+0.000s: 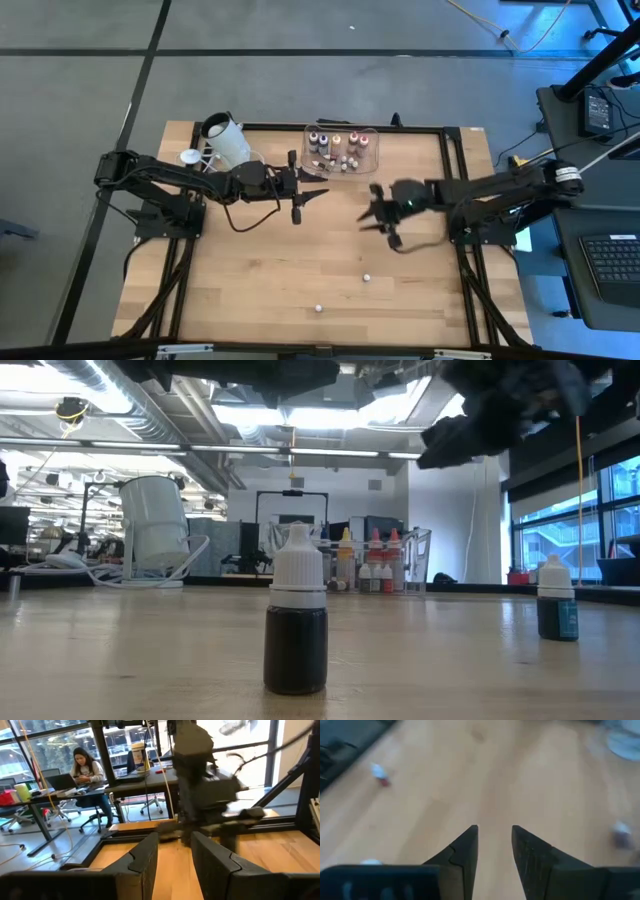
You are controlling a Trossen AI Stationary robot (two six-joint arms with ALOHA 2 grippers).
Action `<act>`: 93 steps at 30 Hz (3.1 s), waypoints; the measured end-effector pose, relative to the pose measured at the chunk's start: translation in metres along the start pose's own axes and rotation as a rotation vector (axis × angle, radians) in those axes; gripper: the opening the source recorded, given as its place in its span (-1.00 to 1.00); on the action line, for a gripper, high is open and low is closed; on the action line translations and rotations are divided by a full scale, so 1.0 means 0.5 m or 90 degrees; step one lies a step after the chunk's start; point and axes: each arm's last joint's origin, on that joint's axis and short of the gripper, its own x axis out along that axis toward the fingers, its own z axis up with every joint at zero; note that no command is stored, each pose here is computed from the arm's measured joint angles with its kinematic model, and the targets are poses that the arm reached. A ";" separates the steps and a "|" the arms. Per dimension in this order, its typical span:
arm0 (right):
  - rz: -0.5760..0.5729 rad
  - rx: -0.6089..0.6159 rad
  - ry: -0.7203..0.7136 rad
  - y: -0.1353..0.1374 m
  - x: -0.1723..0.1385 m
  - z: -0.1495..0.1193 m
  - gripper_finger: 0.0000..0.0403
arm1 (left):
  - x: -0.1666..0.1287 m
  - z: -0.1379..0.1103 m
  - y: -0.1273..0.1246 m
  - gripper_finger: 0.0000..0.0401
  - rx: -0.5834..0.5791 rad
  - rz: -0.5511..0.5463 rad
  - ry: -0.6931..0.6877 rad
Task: Pick & Place food coloring
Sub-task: Put the small blue food coloring bottle into the transparent container
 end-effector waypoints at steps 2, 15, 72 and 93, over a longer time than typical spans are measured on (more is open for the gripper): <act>0.030 -0.008 -0.040 0.030 0.013 -0.024 -0.40 | 0.000 0.000 -0.002 -0.44 0.000 -0.002 0.000; 0.145 0.033 -0.147 0.127 0.026 -0.111 -0.05 | 0.000 0.000 -0.004 -0.44 0.000 -0.001 0.002; 0.131 0.014 -0.083 0.161 0.120 -0.125 -0.61 | -0.001 -0.004 -0.004 -0.42 0.002 -0.002 0.014; -0.307 0.092 -0.126 -0.257 -0.048 0.004 -0.62 | -0.001 -0.005 -0.004 -0.44 0.014 -0.001 0.018</act>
